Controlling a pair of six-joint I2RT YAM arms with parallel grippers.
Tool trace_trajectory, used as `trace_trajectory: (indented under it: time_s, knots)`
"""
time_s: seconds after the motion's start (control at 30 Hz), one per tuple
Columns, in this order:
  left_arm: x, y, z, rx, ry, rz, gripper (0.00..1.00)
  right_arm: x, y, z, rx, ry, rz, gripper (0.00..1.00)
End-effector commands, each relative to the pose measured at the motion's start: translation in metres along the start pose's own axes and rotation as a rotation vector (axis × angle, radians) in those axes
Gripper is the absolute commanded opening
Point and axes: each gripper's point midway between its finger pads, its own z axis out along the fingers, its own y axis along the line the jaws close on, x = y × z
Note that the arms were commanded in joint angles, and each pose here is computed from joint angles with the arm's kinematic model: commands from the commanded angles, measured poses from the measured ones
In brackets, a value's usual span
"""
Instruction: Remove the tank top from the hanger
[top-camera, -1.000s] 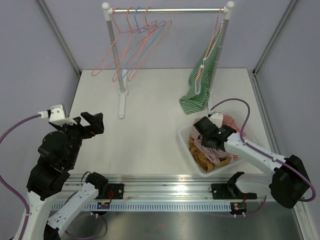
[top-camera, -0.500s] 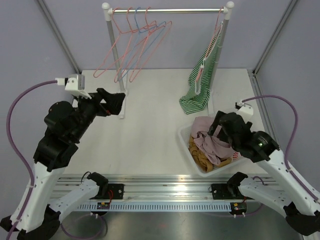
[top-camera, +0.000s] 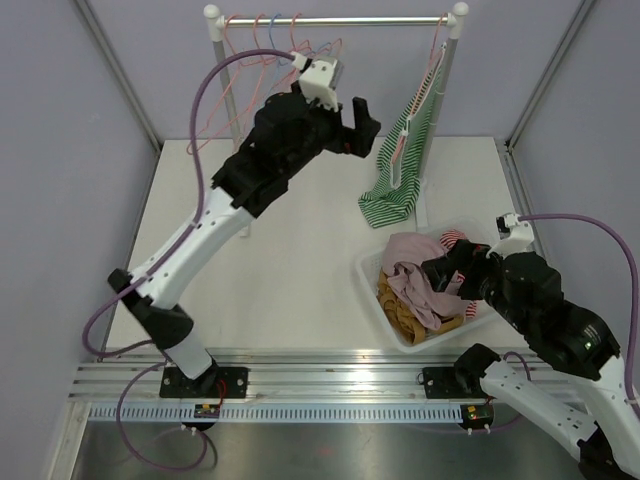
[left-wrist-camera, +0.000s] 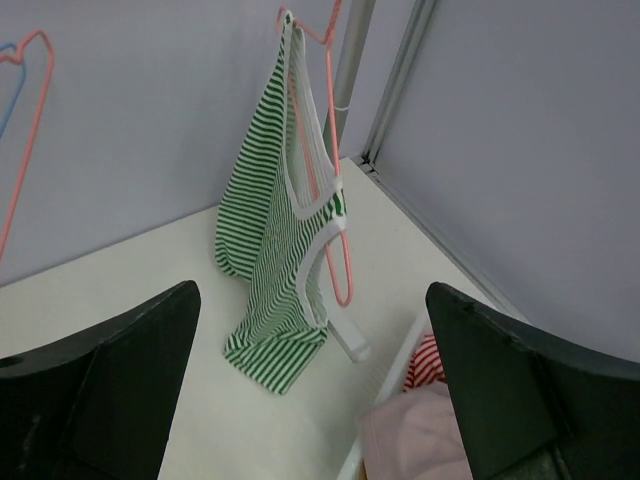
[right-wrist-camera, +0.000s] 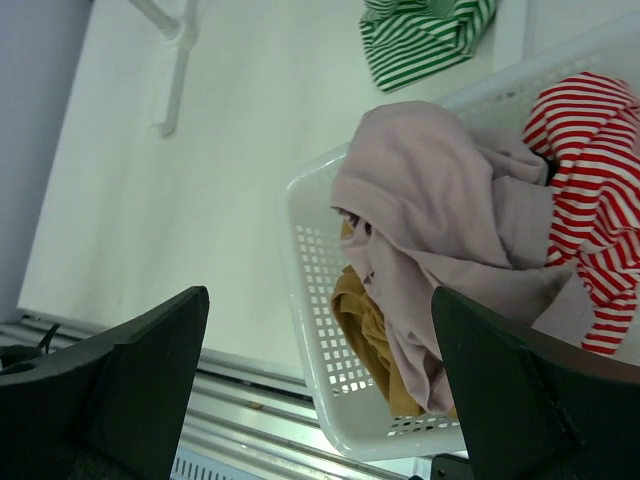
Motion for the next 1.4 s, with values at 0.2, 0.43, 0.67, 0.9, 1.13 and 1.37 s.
trace_trajectory:
  time_s: [0.2, 0.43, 0.67, 0.9, 1.13, 1.37]
  knots:
    - [-0.014, -0.012, 0.119, 0.017, -0.156, 0.107, 0.99, 0.012, 0.026, -0.029, -0.25, 0.0, 0.017, 1.0]
    - [0.001, -0.014, 0.167, 0.042, -0.256, 0.105, 0.96, 0.028, 0.031, -0.03, -0.288, 0.068, 0.024, 0.98]
    - [0.015, -0.009, 0.2, 0.087, -0.313, 0.065, 0.6, 0.036, 0.039, -0.031, -0.333, 0.111, 0.036, 0.94]
    - [0.028, -0.008, 0.213, 0.125, -0.328, 0.064, 0.43, 0.044, 0.044, -0.028, -0.361, 0.133, 0.059, 0.93]
    - [0.03, -0.004, 0.218, 0.126, -0.346, 0.086, 0.21, 0.053, 0.046, -0.018, -0.371, 0.163, 0.053, 0.92]
    - [0.024, -0.007, 0.215, 0.131, -0.361, 0.088, 0.0, 0.055, 0.044, -0.017, -0.369, 0.164, 0.034, 0.92]
